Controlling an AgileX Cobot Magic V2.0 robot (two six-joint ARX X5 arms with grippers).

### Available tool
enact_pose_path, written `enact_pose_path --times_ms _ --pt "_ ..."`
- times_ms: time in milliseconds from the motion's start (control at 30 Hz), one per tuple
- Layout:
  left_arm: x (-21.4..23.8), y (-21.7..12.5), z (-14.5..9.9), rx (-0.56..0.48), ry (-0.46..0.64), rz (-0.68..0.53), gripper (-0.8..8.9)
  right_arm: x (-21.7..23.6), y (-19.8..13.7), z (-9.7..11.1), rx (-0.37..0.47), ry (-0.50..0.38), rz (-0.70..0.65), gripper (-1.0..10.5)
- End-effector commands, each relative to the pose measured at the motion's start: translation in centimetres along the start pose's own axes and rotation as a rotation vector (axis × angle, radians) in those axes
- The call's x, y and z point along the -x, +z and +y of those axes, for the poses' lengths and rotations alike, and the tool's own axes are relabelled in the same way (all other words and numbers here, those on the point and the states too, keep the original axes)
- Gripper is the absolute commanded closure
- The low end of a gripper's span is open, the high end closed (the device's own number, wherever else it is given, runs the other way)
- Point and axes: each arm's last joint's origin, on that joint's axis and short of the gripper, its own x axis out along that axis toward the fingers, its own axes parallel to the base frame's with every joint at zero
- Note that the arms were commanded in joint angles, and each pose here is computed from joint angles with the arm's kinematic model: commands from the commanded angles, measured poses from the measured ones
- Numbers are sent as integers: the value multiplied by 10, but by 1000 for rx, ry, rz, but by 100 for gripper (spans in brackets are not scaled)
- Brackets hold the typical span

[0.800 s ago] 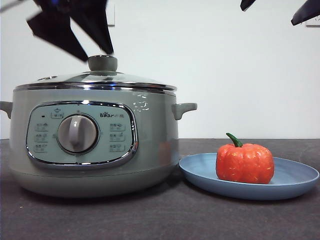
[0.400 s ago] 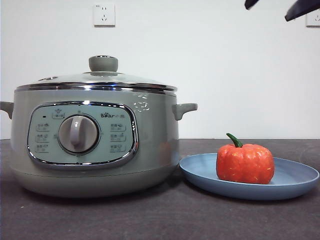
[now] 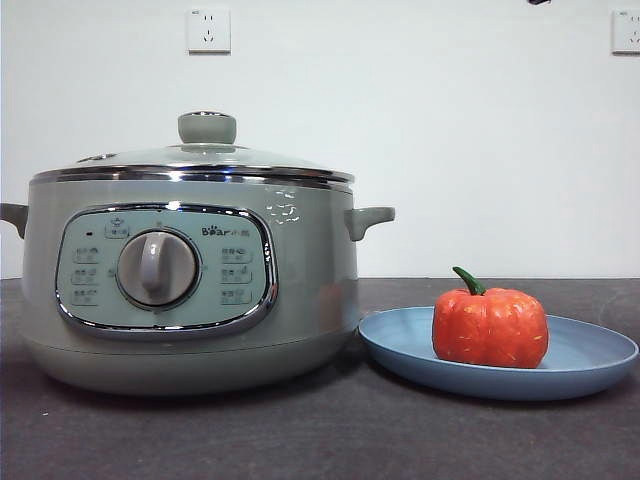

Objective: Take the pumpkin out from the steamer,put the pumpkin in the blue plate,close the lid

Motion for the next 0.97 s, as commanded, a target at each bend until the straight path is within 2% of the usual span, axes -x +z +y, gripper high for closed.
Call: enact_pose_path --times_ms 33,133,233,333,967 --pt "2 -31 -1 7 26 2 822 4 -19 -1 -1 4 -42 958" --pt "8 -56 -2 12 29 -22 822 12 -38 -3 -10 6 -80 958" --pt "14 -70 -2 36 32 -46 822 14 -53 -5 -34 -4 -57 957" --pt "16 -71 -2 59 35 -46 817 14 -56 -6 -92 -43 -35 945" --pt "15 -73 -2 52 30 -13 817 14 -62 -7 -80 -62 30 945"
